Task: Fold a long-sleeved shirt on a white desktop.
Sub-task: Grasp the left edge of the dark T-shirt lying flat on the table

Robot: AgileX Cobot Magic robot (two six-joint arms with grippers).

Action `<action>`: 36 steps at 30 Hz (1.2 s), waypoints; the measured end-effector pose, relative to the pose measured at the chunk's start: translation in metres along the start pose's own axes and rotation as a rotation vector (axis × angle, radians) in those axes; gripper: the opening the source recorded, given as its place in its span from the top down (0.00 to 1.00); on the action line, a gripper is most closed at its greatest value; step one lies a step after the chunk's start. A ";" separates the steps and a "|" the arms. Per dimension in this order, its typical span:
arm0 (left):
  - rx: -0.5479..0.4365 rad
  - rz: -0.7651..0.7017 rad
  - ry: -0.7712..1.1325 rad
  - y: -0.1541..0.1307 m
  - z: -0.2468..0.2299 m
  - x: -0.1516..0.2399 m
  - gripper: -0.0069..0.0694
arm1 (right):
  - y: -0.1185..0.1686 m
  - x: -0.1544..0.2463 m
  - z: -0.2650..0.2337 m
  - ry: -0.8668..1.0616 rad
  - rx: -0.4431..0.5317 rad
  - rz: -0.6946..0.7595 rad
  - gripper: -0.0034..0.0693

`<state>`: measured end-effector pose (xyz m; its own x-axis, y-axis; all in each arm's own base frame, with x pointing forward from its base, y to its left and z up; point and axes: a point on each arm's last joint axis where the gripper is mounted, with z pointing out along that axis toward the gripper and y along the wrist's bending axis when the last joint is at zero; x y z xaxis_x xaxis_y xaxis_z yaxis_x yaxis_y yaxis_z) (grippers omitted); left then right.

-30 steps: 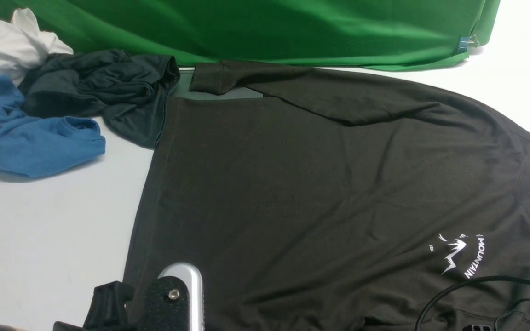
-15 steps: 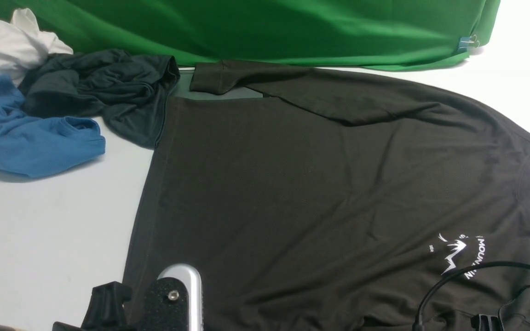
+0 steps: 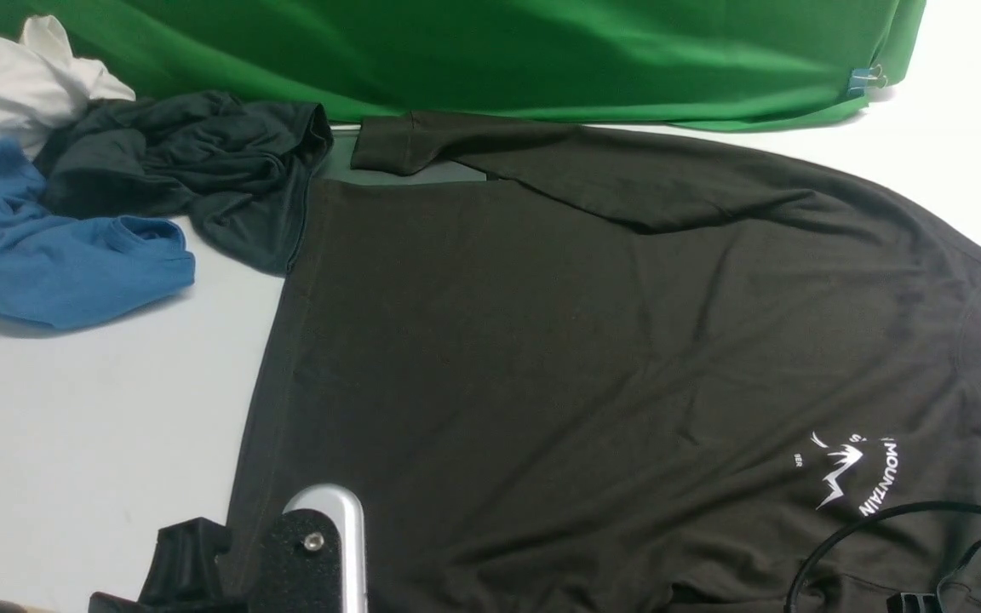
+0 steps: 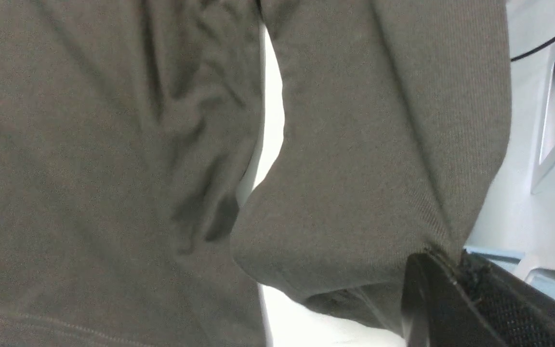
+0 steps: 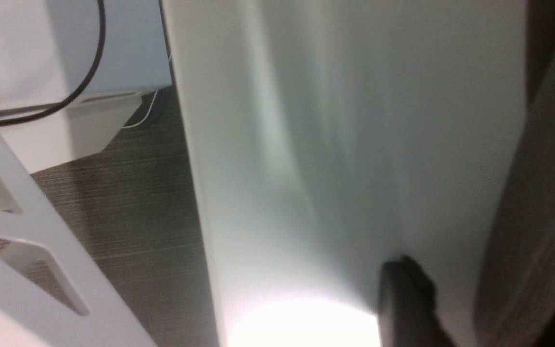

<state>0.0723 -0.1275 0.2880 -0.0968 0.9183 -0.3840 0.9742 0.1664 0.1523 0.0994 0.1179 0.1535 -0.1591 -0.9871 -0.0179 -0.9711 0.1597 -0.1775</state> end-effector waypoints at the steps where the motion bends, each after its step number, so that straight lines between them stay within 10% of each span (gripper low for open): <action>1: 0.001 -0.010 0.002 0.000 0.000 0.000 0.88 | -0.001 -0.001 -0.002 0.002 0.001 0.002 0.73; 6: -0.006 -0.027 0.011 0.001 0.000 0.001 0.88 | -0.010 -0.013 -0.015 -0.008 0.018 0.062 0.90; 36: -0.020 -0.059 -0.052 0.004 0.000 -0.004 0.88 | -0.005 -0.001 -0.031 0.181 -0.060 0.305 0.90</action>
<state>0.0762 -0.1310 0.2900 -0.1425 0.8871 -0.4390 0.9629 0.2270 0.1462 0.0989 0.1180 0.1854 -0.4666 -0.8771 0.1140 -0.8821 0.4519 -0.1331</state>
